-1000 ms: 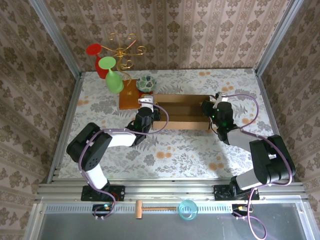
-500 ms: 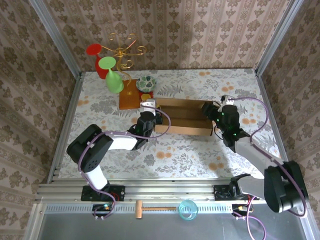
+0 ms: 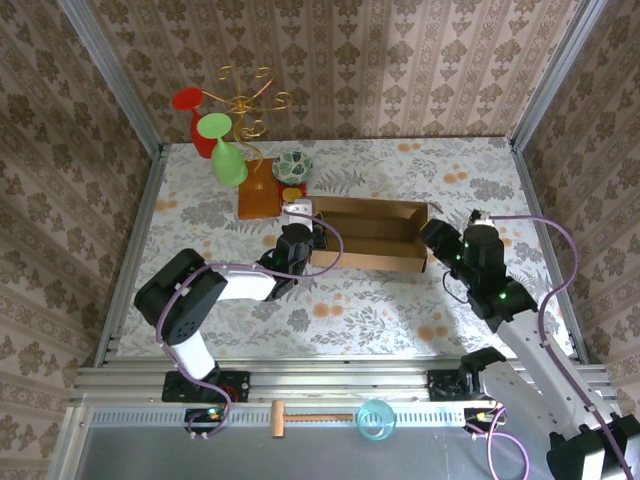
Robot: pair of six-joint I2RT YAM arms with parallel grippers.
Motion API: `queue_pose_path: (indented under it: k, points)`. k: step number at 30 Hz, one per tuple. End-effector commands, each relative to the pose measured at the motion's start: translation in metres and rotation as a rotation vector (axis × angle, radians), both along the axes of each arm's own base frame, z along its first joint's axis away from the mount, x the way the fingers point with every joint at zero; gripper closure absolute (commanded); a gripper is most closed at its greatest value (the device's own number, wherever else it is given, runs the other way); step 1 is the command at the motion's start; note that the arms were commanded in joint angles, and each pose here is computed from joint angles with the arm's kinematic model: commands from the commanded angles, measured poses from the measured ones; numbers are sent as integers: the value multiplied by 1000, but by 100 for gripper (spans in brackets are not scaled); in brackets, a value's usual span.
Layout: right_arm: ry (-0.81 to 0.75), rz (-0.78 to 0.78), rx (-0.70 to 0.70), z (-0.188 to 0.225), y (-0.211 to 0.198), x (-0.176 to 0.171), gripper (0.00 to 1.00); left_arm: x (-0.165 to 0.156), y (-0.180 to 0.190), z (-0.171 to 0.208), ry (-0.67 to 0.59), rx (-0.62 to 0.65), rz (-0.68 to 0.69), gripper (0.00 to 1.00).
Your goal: Fold the paper box
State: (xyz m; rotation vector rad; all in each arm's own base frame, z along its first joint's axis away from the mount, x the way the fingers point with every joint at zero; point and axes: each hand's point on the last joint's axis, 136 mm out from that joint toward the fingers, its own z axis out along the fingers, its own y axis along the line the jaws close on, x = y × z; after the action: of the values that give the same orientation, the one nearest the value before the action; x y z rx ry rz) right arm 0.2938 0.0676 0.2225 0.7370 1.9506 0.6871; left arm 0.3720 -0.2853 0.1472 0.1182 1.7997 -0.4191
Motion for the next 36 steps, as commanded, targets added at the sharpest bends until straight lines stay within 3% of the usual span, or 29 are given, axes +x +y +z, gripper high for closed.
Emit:
queue_pose_path:
  k: [1,7,17,21,27,30,36]
  points:
    - [162,-167,208,7,-3,-9,50,-11,-1,-43,114,101,-19,100]
    - [211,-247,486,35,44,32,48,-12,2,-47,124,104,-7,100]
    - [293,-318,699,25,94,98,50,-13,3,-48,129,93,1,100]
    - [316,-346,681,14,92,99,63,-13,2,-47,127,87,2,100]
    - [336,-371,662,-17,86,93,100,-15,2,-43,128,70,-11,100]
    - [331,-362,638,-22,83,89,100,-21,1,-35,151,22,-32,76]
    - [364,-321,639,-45,84,70,100,-55,11,-3,250,-227,-92,61]
